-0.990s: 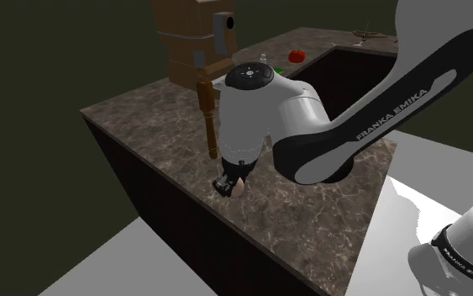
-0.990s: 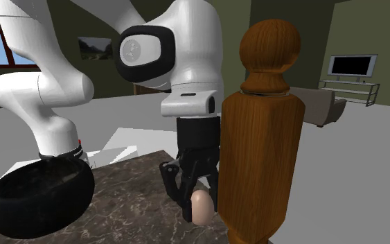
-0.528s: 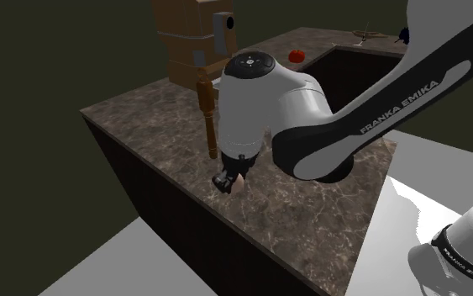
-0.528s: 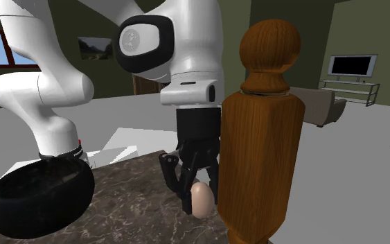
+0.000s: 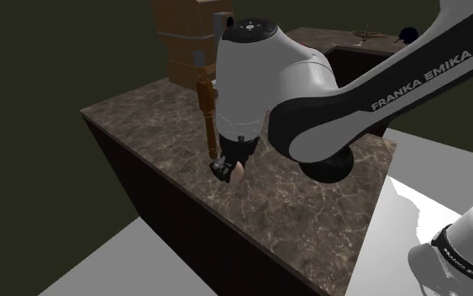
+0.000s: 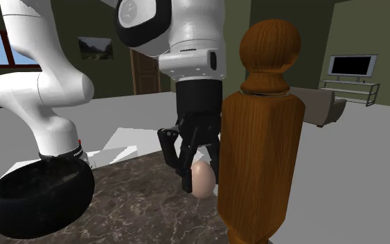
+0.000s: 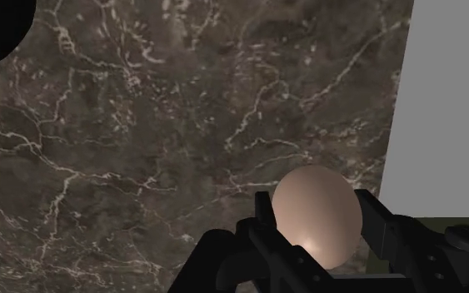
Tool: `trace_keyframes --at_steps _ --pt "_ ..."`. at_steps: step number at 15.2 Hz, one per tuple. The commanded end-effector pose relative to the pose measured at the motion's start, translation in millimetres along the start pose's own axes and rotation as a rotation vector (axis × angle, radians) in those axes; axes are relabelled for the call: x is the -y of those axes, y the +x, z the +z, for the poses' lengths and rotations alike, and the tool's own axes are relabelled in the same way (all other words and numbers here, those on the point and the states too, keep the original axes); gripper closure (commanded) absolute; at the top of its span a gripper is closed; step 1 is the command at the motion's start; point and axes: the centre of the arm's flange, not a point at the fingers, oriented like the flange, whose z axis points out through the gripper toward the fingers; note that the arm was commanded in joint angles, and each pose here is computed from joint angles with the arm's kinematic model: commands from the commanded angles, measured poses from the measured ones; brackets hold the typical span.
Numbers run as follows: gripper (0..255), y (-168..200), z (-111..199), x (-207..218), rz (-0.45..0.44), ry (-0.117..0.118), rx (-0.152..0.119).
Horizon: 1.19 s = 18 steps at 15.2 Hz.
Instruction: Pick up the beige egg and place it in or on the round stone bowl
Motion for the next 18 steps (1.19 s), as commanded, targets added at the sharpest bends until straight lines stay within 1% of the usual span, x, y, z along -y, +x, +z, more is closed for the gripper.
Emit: trace_keyframes --at_steps 1,18 --pt "255 2.2 -10.2 -1.5 0.0 0.0 0.0" --pt "255 21.7 -97.4 -9.8 0.0 0.0 0.0"
